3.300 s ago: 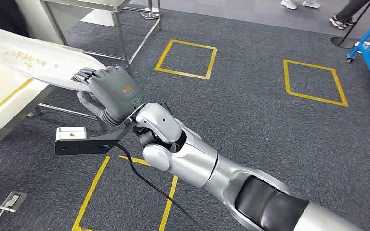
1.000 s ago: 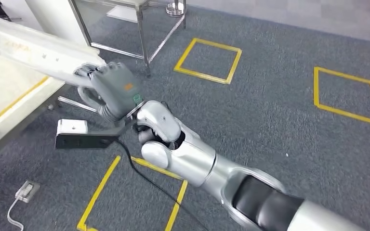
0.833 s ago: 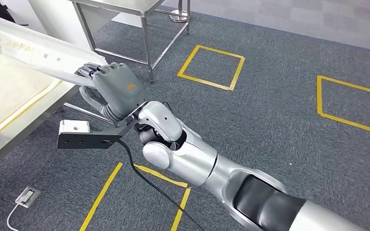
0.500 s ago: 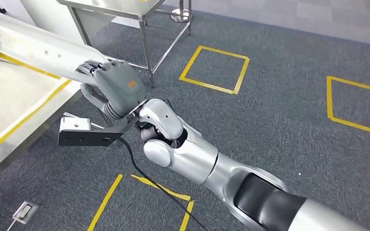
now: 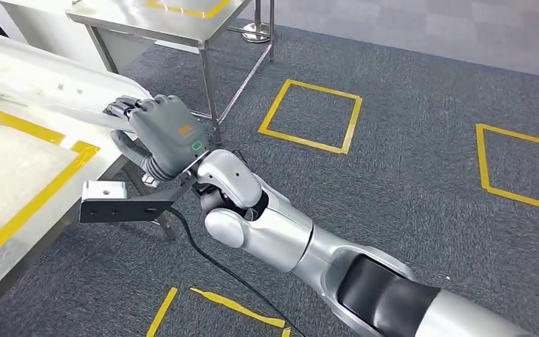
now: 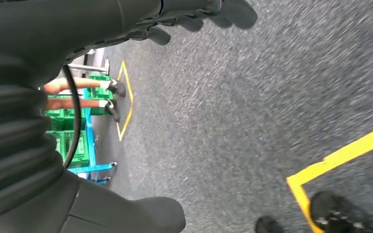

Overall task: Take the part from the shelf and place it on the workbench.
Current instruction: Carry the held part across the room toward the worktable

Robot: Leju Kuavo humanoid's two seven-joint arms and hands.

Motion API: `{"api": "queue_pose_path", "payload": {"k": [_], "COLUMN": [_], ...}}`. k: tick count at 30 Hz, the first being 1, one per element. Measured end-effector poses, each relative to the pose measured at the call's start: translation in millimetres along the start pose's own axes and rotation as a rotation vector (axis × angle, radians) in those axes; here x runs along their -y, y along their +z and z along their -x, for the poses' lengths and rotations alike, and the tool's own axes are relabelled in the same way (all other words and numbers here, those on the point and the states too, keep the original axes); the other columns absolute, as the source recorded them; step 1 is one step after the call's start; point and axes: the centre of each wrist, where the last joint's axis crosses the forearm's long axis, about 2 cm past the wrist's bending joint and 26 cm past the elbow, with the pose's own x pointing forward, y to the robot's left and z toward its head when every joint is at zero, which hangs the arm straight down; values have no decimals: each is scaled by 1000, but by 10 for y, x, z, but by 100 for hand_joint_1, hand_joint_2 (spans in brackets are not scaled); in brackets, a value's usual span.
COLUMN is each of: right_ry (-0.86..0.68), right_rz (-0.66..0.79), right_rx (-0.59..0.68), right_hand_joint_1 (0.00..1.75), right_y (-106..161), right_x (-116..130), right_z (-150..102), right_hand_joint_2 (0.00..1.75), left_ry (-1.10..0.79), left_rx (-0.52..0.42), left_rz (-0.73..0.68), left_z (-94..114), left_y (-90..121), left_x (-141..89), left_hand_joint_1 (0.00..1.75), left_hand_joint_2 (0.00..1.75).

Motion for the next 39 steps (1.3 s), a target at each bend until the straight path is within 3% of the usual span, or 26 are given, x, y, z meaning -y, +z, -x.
{"api": "queue_pose_path", "payload": {"k": [39], "right_ry": [-6], "right_rz": [-25], "right_rx": [5], "right_hand_joint_1": [175], "right_y": [45], "right_x": [-35], "right_z": [41], "right_hand_joint_2": [175], "left_ry": [8], "left_rx": [0], "left_rz": [8], "left_z": [24], "left_y": [-8], "left_x": [-15], "left_hand_joint_1": [0], "left_hand_joint_2": [175]}}
